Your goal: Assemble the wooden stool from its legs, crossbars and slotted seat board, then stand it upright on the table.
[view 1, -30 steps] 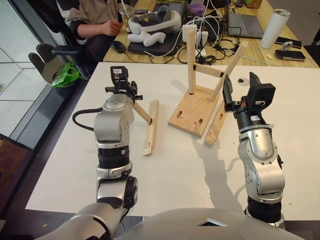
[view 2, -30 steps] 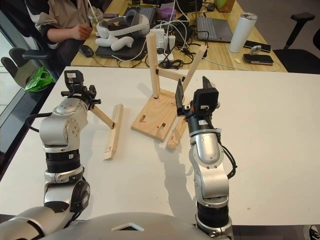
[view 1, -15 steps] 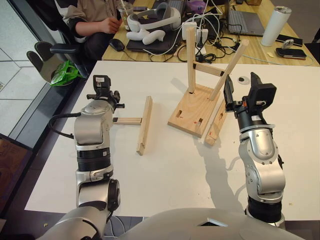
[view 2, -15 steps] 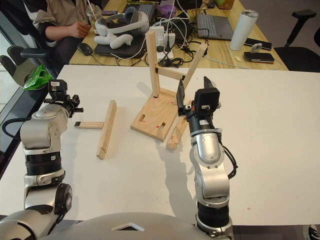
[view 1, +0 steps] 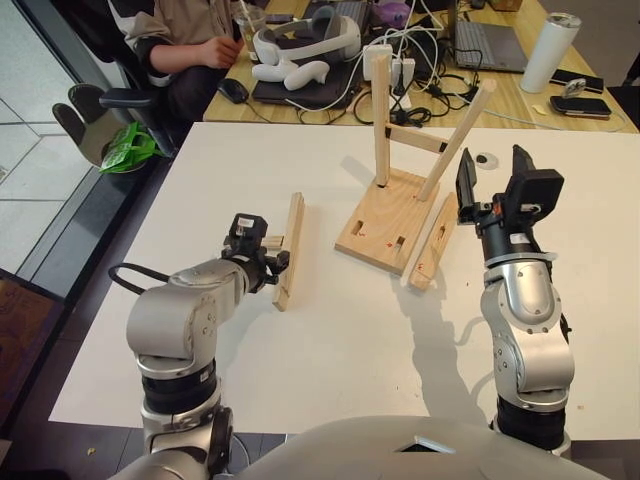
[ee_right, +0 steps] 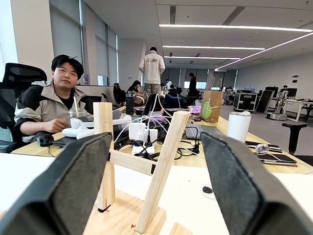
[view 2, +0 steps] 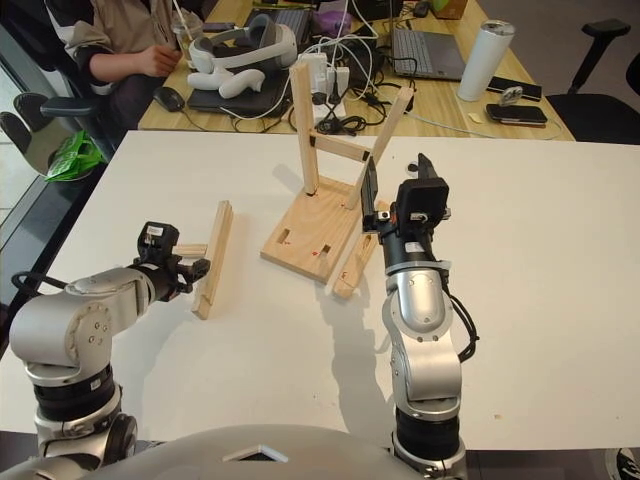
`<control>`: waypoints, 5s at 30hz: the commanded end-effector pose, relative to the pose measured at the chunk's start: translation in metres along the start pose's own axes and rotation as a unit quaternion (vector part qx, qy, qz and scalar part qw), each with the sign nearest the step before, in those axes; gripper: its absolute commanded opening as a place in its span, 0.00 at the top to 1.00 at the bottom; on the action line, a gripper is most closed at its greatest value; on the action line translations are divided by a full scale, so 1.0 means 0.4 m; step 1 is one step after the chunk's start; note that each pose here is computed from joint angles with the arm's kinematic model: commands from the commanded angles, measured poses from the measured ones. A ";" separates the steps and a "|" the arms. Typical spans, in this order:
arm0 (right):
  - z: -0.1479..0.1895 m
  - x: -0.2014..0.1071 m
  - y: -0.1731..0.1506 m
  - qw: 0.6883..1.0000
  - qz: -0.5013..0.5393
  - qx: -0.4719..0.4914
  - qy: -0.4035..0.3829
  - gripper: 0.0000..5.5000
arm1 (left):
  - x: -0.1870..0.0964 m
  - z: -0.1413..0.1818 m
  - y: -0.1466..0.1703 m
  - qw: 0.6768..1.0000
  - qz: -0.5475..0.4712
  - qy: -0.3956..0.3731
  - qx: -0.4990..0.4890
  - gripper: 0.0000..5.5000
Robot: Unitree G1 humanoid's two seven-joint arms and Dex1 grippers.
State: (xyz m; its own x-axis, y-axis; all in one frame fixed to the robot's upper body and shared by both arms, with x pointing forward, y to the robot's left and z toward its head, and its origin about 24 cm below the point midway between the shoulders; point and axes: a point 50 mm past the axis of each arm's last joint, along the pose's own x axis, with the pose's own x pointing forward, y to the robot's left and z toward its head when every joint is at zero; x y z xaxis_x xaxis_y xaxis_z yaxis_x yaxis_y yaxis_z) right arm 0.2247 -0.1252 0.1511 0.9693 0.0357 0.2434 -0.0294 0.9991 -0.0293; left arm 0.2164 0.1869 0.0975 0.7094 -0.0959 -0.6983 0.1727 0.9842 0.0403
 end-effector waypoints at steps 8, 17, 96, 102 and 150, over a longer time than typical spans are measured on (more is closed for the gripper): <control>0.001 0.005 0.002 1.000 -0.006 -0.001 0.005 0.39 | 0.024 -0.012 -0.028 0.998 0.008 0.009 -0.061 0.48; 0.009 0.019 -0.004 1.000 -0.005 -0.005 -0.002 0.39 | 0.042 -0.041 -0.041 0.998 0.004 0.047 -0.049 0.48; 0.169 0.205 0.078 0.740 0.220 0.636 -0.019 0.35 | -0.039 0.216 -0.105 0.582 0.294 -0.509 0.562 0.81; 0.166 0.208 0.075 0.738 0.192 0.646 -0.024 0.52 | -0.036 0.221 -0.097 0.578 0.300 -0.507 0.565 0.81; 0.130 0.125 -0.041 0.968 0.103 0.231 -0.007 0.82 | -0.006 0.185 0.068 0.922 0.160 -0.331 -0.118 0.49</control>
State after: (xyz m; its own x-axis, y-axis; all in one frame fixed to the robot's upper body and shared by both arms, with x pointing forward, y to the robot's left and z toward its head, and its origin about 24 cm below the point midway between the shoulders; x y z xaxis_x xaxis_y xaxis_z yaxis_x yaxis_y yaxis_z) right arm 0.2711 -0.1377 0.2164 0.9273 0.2227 0.3010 -0.3372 0.8459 0.4131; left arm 0.2673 0.2040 0.1511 0.9761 0.2082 -0.0618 -0.2095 0.9777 -0.0152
